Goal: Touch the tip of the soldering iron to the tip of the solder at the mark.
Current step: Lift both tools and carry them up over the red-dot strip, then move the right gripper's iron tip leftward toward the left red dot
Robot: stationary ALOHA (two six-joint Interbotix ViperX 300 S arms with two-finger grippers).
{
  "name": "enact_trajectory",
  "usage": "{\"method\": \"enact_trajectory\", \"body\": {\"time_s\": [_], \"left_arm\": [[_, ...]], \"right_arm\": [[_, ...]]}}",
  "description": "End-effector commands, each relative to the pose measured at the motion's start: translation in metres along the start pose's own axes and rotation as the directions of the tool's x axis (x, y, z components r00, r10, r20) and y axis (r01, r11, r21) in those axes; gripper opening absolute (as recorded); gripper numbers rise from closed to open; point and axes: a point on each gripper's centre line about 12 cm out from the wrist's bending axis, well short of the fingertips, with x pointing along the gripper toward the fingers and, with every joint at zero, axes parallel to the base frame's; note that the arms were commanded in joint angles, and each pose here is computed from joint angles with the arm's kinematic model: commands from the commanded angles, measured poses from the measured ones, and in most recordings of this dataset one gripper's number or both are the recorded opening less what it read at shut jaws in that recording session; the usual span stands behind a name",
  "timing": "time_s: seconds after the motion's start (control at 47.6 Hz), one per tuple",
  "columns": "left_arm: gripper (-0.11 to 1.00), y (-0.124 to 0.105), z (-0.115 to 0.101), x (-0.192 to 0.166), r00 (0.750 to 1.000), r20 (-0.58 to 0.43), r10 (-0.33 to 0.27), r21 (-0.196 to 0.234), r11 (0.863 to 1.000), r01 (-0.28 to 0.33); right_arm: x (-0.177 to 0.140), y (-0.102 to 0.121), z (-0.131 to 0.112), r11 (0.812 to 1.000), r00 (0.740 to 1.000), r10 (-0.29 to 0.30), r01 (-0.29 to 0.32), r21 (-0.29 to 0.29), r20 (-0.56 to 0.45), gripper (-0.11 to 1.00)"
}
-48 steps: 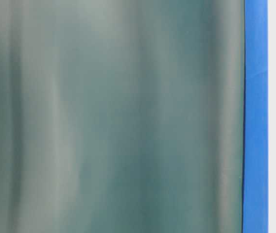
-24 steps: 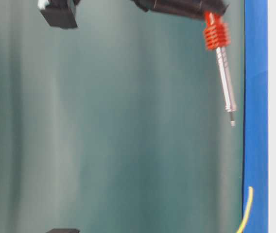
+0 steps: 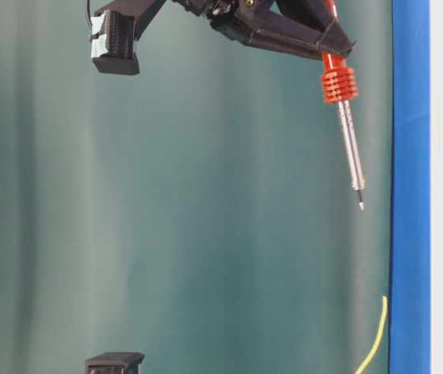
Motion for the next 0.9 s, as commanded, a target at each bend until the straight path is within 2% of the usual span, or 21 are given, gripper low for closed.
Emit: {"method": "enact_trajectory", "body": {"time_s": [0.0,0.315,0.525,0.882], "left_arm": [[0.02,0.001,0.007,-0.004,1.000,0.017,0.003,0.002,1.000,-0.003],[0.02,0.001,0.001,0.006,1.000,-0.015,0.002,-0.014,1.000,-0.002],[0.02,0.001,-0.004,0.026,0.998,-0.069,0.004,-0.009,1.000,-0.005],[0.02,-0.003,-0.002,0.043,0.998,-0.069,-0.003,0.001,1.000,0.003]], "right_arm": [[-0.003,0.000,0.015,1.000,0.999,0.001,-0.001,0.000,0.038,0.06],[0.011,0.001,0.023,1.000,1.000,-0.003,0.002,-0.007,-0.001,0.06],[0.011,0.001,0.022,1.000,1.000,-0.003,0.002,-0.007,-0.002,0.06],[0.013,0.001,0.019,1.000,1.000,-0.003,0.002,-0.009,-0.012,0.06]]}}
